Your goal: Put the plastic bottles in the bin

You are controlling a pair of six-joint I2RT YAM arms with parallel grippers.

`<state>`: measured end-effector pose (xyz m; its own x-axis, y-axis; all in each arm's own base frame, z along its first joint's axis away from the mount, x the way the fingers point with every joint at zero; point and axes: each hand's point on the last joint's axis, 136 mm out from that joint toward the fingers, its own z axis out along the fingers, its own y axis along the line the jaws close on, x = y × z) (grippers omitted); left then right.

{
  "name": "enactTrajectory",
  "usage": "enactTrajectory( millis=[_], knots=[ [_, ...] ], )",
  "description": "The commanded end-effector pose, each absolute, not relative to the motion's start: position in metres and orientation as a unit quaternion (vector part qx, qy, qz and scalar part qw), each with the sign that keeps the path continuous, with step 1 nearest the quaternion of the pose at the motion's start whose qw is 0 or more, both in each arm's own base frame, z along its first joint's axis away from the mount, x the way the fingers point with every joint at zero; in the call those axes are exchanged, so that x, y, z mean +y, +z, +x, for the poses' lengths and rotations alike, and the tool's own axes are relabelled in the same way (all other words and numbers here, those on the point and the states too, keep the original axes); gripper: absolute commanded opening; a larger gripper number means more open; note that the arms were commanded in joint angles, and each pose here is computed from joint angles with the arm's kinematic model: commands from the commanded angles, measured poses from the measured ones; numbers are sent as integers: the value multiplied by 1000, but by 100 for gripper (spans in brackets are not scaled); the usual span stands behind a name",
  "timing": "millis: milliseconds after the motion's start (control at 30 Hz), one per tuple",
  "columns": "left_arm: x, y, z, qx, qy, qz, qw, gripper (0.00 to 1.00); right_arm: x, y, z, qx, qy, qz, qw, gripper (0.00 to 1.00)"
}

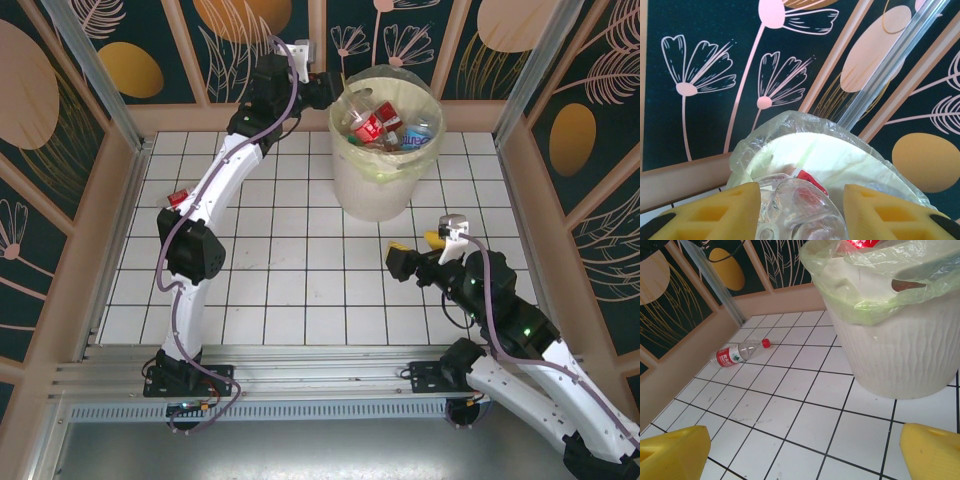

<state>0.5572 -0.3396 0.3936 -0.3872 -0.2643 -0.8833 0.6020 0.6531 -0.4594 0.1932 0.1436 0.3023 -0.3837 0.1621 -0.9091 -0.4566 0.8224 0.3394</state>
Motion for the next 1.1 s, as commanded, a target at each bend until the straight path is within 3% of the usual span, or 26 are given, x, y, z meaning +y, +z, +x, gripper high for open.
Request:
enactTrajectory(
  millis=[0,200,400,633,833,1067],
  knots=[
    [-359,355,551,758,-410,131,490,51,146,307,196,775,291,-86,555,98],
    [-357,370,542,751,-412,138,497,72,146,308,196,775,292,-85,554,98],
    [-348,355,542,775,-386,125,484,84,146,309,195,773,294,-85,555,98],
    [-341,342,549,790,-360,107,484,89,146,308,195,775,292,-85,554,98],
    [-356,350,542,768,-407,130,477,84,145,307,196,775,291,-84,554,98],
    [-349,365,536,755,-397,141,502,85,145,307,196,775,290,-84,555,98]
  ],
)
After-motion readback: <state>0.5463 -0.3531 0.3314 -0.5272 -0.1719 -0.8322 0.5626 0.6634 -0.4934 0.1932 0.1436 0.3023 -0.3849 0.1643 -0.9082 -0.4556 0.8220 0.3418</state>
